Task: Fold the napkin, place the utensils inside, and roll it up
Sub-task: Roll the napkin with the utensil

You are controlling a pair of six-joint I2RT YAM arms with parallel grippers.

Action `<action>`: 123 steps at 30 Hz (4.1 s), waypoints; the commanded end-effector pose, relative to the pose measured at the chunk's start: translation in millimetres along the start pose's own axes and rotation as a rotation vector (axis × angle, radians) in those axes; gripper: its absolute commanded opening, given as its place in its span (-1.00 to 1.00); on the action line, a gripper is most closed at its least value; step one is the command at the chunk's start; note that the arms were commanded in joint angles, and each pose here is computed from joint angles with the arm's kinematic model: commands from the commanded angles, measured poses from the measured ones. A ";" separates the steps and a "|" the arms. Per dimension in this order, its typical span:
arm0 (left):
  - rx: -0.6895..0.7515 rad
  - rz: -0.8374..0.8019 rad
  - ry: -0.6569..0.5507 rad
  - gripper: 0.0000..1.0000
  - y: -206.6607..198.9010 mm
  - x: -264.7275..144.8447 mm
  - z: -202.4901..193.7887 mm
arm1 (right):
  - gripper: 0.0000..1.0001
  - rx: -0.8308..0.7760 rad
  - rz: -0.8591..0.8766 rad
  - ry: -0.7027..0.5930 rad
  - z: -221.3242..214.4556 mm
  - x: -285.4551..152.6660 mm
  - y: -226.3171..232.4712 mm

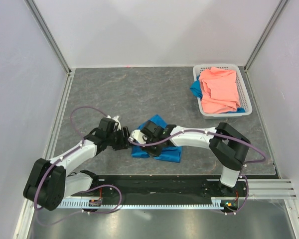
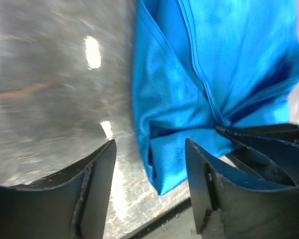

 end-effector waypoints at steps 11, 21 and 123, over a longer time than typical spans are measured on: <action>0.071 -0.119 -0.242 0.28 -15.0 -31.0 16.7 | -0.67 0.210 0.404 0.098 -22.5 6.2 21.2; 0.115 -0.220 -0.258 0.20 -25.2 -29.8 5.1 | -0.69 0.379 0.599 0.112 -17.7 8.0 8.2; 0.080 -0.048 -0.129 -0.15 -16.1 -10.5 26.0 | -0.42 0.219 0.125 0.055 -37.5 12.6 18.4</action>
Point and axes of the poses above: each gripper's point midway between its finger pads, its own x axis out along the fingers, its own y axis along the line the jaws close on, z = x × y, the point moved 1 cm from there along -x, back along the fingers, and after that the axes turned 5 degrees about x, right-handed, at the moved point
